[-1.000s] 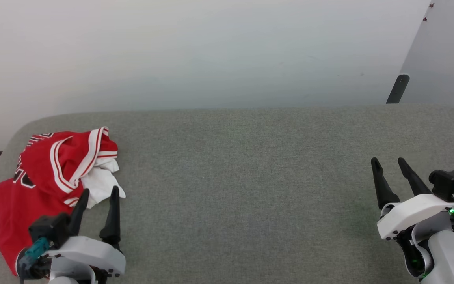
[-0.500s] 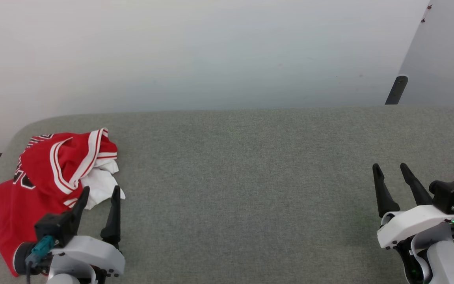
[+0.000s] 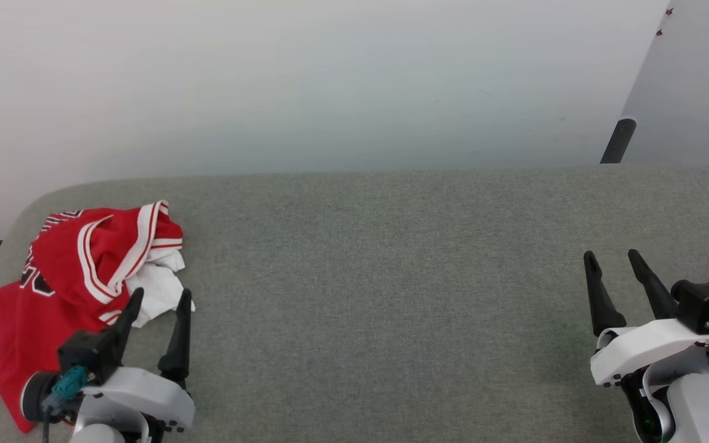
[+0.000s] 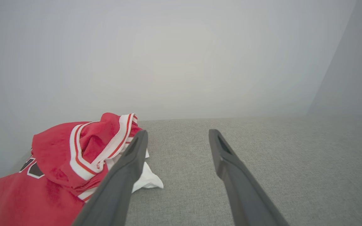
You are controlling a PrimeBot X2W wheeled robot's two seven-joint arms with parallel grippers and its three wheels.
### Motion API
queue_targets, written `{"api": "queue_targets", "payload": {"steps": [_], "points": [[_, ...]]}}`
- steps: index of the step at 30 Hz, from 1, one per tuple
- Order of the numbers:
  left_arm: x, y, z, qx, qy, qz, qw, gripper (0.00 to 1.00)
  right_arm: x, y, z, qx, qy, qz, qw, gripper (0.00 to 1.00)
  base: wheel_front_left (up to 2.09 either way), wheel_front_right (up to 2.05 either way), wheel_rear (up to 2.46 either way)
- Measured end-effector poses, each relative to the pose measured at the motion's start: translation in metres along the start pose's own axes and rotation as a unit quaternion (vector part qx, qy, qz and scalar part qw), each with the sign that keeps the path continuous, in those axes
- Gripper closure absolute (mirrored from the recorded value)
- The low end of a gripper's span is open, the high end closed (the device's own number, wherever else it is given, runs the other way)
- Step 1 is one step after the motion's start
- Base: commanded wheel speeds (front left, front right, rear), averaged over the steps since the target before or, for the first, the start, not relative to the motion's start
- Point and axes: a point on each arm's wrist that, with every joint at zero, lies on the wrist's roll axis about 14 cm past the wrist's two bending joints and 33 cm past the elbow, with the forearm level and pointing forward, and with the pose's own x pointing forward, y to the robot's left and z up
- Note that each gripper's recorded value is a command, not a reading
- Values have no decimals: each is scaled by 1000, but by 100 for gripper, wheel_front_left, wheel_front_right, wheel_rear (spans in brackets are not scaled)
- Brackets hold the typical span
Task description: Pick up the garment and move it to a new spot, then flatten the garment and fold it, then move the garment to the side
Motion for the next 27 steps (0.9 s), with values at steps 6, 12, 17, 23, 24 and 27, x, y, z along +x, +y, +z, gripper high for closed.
{"api": "queue_targets", "payload": {"steps": [6,12,17,23,24,27], "points": [[-1,-1,0,-4,0,-3,1000,0,0,-3,2,12,-4,-8,1000,0,0,0,0],[-3,0,-1,-10,2,-2,1000,0,0,-4,2,31,-5,-12,999,0,0,0,0],[-7,9,-2,-24,3,15,1000,0,3,3,-3,29,4,1,1000,0,0,0,0],[-23,30,-6,-29,8,53,998,0,13,29,-11,26,16,39,999,0,0,0,0],[-27,34,-6,-29,8,61,998,0,15,35,-12,28,19,47,998,0,0,0,0],[-41,50,-4,-25,7,86,996,0,21,54,-16,31,25,73,997,0,0,0,0]]}}
